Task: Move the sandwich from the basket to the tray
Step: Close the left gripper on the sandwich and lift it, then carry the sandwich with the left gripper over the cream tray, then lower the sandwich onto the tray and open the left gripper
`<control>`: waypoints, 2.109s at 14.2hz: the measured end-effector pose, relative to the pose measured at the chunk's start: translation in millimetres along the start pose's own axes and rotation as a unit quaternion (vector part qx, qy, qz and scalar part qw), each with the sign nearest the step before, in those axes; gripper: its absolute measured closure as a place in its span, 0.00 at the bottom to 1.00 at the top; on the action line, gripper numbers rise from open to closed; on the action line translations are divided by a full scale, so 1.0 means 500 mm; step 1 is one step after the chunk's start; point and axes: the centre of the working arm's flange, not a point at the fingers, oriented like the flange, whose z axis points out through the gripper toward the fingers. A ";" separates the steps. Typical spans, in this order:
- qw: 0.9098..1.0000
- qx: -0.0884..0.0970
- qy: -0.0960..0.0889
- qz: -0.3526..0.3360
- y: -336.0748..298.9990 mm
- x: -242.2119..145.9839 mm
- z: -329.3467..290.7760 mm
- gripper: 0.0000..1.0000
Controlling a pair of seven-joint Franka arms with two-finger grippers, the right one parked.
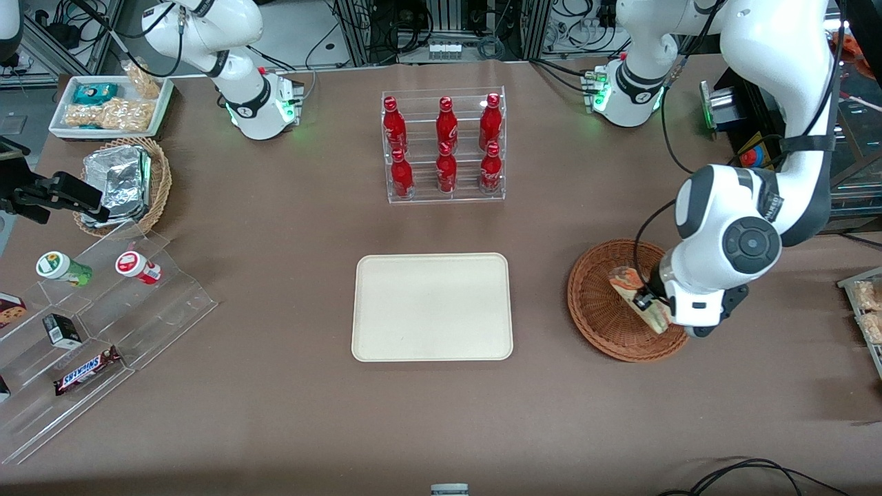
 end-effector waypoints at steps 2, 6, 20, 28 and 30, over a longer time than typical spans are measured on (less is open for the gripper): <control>0.998 -0.007 -0.007 0.057 0.060 -0.075 0.003 0.89; 0.976 -0.034 0.032 0.211 0.222 -0.215 0.007 0.89; 0.958 -0.113 0.058 0.258 0.547 -0.500 0.148 0.89; 0.954 -0.109 0.040 0.277 0.555 -0.534 0.183 0.89; 0.952 -0.103 0.037 0.285 0.555 -0.533 0.205 0.87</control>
